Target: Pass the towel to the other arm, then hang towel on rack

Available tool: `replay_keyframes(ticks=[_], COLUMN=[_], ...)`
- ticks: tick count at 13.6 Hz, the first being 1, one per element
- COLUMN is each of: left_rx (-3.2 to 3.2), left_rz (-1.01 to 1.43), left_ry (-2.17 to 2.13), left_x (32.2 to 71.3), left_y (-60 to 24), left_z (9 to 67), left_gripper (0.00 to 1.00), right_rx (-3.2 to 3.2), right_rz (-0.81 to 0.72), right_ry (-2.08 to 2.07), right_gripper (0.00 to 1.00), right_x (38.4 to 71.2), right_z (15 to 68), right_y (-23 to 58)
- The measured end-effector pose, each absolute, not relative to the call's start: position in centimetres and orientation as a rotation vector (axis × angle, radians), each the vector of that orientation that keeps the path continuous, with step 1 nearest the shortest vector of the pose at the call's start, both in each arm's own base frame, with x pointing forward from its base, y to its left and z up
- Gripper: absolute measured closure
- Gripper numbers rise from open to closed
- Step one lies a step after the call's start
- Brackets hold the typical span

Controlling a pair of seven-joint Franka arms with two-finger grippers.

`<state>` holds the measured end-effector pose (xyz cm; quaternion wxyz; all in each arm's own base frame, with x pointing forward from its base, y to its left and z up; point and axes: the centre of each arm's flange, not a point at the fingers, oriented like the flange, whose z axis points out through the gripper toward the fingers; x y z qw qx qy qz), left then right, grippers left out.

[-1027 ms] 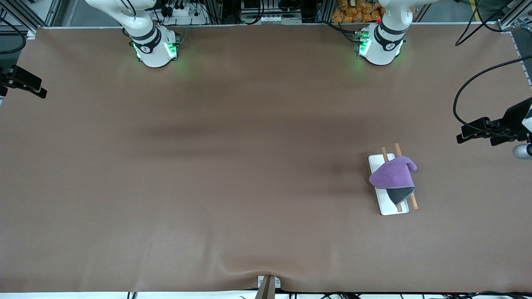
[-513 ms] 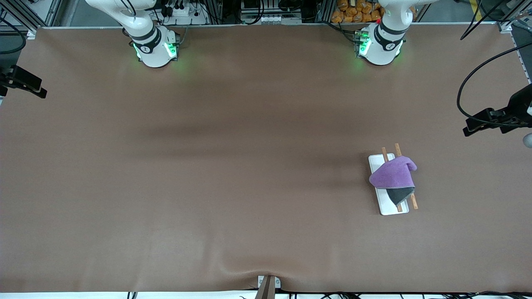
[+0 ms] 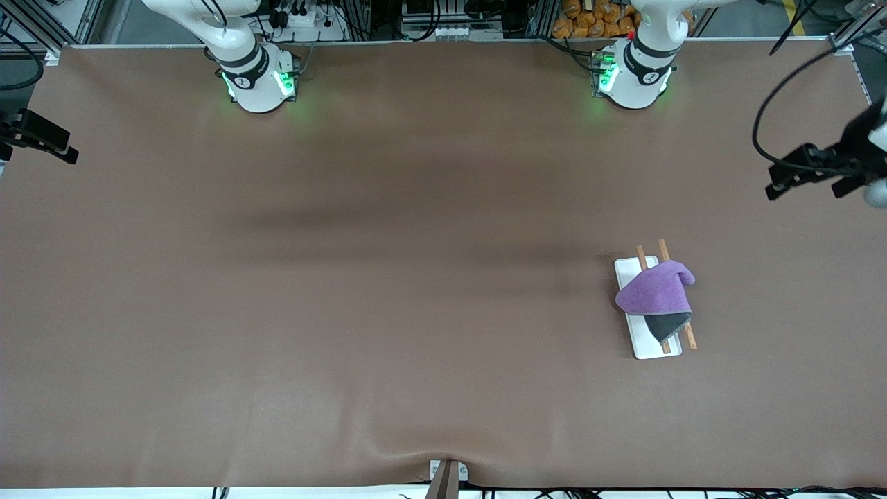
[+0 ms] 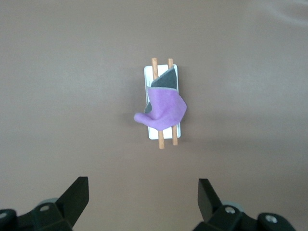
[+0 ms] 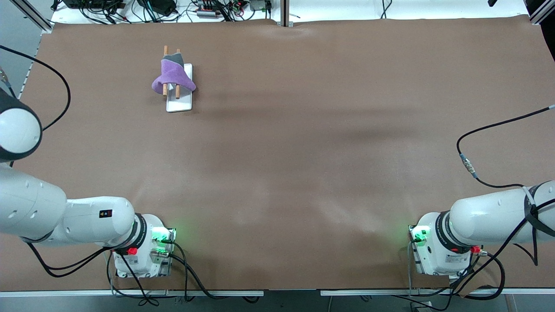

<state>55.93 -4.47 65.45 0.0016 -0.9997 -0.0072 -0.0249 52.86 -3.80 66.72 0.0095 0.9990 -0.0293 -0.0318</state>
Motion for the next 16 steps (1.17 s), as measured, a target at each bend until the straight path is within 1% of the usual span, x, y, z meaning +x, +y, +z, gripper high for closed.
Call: replay_keyframes(ticks=[7,16], left_rx=[-3.124,-3.122], left_rz=[-0.054,0.004], left_ry=[-0.011,-0.034], left_x=[53.0,52.5], left_y=[-5.1,-4.3], left_z=[66.6,66.4], left_gripper=[0.0,0.0], right_rx=[3.12,3.12], right_rz=[-0.099,-0.099], right_ry=[-0.091,-0.09], right_gripper=[0.0,0.0], right_x=[52.9,52.9], right_z=[66.7,66.7], right_y=[-3.8,-3.7])
